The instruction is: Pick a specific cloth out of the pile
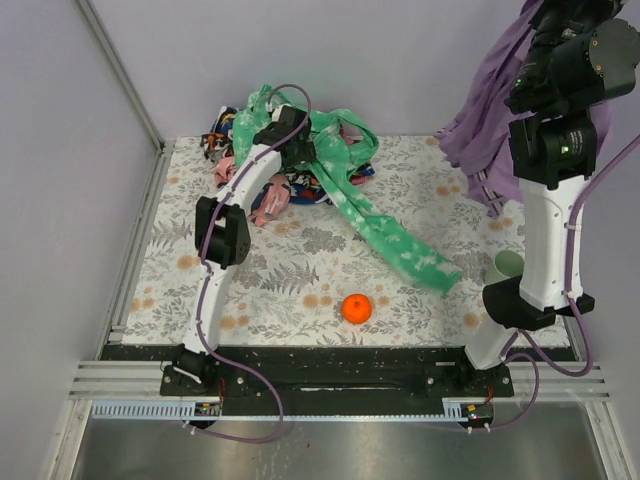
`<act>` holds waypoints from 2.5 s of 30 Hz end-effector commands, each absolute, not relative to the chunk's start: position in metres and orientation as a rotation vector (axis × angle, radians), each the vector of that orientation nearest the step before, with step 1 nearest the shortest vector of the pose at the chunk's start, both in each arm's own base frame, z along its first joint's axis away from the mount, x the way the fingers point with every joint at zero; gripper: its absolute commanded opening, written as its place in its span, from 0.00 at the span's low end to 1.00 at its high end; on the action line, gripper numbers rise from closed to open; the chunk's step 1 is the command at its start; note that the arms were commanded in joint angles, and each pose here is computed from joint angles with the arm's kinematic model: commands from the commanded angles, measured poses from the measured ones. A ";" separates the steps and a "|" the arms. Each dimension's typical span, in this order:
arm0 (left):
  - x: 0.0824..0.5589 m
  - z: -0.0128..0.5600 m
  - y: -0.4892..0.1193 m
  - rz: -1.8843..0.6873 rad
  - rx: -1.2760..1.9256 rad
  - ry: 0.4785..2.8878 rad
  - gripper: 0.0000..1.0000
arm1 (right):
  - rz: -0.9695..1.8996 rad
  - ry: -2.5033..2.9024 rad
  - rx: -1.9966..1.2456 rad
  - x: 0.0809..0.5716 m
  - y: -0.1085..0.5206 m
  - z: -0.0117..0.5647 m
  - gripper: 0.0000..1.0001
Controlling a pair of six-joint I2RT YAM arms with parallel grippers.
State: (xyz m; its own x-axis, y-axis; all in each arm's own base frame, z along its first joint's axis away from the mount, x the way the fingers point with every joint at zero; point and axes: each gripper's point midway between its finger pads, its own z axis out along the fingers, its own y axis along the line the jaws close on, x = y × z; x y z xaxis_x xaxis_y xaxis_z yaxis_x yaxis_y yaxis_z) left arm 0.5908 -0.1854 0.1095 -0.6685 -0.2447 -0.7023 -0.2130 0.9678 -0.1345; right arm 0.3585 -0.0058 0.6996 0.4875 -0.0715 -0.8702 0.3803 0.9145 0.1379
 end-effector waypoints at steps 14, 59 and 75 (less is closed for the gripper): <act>0.590 0.198 -0.117 -0.015 -0.356 2.183 0.99 | -0.297 1.021 0.235 0.406 0.010 0.690 0.00; 0.259 0.185 -0.314 -0.485 0.309 2.270 0.99 | -0.096 2.231 0.441 0.554 -0.008 0.103 0.32; 0.224 0.204 -0.203 -0.385 -0.031 2.203 0.99 | 0.199 1.796 0.460 0.403 0.007 0.340 0.99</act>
